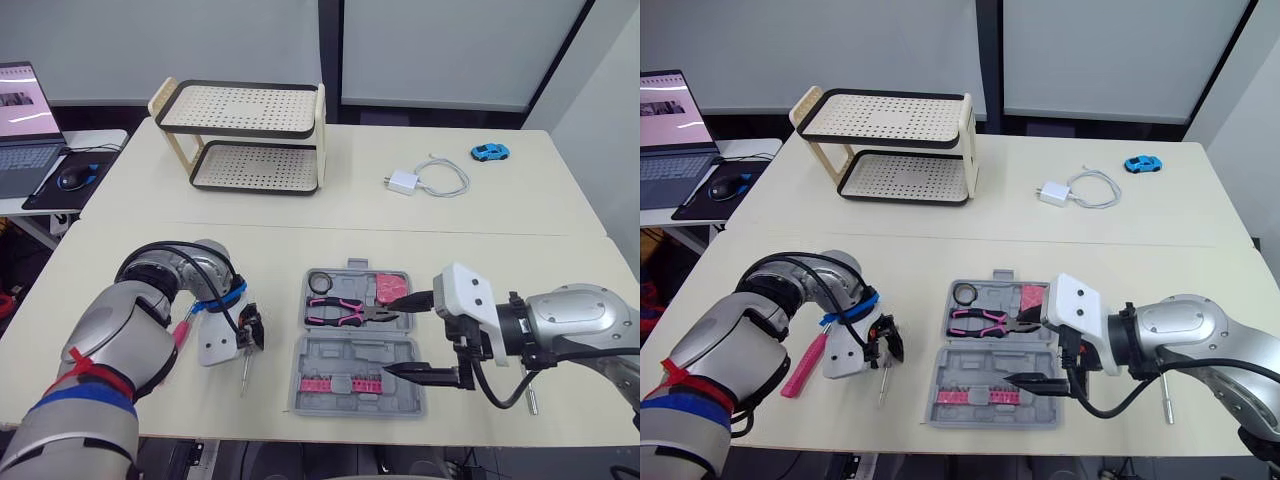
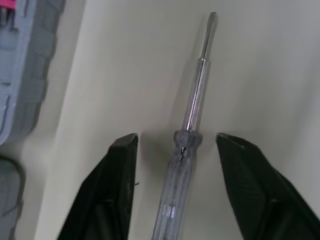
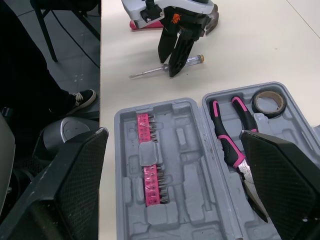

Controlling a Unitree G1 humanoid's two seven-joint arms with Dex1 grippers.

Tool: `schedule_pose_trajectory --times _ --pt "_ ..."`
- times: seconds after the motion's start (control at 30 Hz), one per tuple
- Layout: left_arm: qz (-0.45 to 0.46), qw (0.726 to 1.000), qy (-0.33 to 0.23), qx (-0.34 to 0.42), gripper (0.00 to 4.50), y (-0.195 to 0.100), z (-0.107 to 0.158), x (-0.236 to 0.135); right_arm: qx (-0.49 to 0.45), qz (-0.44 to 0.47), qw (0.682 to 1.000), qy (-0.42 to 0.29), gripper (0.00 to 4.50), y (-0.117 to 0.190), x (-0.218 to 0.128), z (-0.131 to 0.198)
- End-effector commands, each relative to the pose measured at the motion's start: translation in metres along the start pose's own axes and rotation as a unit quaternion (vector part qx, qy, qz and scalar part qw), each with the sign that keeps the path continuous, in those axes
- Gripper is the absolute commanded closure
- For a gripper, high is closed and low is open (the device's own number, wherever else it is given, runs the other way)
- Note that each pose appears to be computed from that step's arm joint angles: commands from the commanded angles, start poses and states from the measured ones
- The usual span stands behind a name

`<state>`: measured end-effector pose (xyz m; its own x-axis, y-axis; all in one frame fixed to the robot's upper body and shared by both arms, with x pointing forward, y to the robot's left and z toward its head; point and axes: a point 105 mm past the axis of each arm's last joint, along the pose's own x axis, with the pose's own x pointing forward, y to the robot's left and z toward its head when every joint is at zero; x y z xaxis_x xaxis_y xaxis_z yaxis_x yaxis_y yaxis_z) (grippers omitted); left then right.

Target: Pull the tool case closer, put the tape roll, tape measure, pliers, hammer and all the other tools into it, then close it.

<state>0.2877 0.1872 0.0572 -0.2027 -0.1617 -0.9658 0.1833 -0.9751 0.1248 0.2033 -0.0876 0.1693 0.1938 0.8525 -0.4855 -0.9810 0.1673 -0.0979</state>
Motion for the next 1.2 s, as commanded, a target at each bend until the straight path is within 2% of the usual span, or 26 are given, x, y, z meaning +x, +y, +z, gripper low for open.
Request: schedule_pose_trajectory --times 0.03,0.13,0.27,0.47,0.57,0.87,1.07,1.2 --pt "-0.012 1.0 0.015 0.005 3.42 -0.003 -0.004 -0.002 -0.017 -0.002 1.0 -0.003 0.0 0.004 -0.004 0.006" --pt "-0.021 0.999 0.027 0.013 4.33 -0.005 -0.008 0.0 -0.017 -0.001 1.0 -0.005 0.0 0.005 -0.004 0.006" --pt "-0.017 0.999 0.037 0.03 4.34 -0.004 -0.011 -0.001 -0.017 0.0 1.0 -0.008 0.0 0.005 -0.004 0.007" --pt "0.058 0.996 0.051 0.046 4.34 0.0 -0.008 -0.027 -0.018 0.004 1.0 -0.014 0.0 0.007 -0.003 0.009" --pt "0.085 0.994 0.068 0.033 4.34 -0.004 -0.009 -0.045 -0.017 0.01 1.0 -0.019 0.0 0.009 -0.001 0.011" --pt "0.082 0.991 0.108 -0.019 4.34 -0.025 -0.012 -0.077 -0.028 0.009 1.0 -0.008 0.0 0.004 0.006 0.008" --pt "0.168 0.978 0.12 -0.033 4.34 -0.009 -0.015 -0.083 -0.045 -0.002 0.999 0.009 0.0 -0.002 0.011 0.004" --pt "0.226 0.961 0.135 -0.087 4.34 -0.01 -0.021 -0.08 -0.055 -0.009 0.998 0.016 0.0 -0.005 0.013 0.002"
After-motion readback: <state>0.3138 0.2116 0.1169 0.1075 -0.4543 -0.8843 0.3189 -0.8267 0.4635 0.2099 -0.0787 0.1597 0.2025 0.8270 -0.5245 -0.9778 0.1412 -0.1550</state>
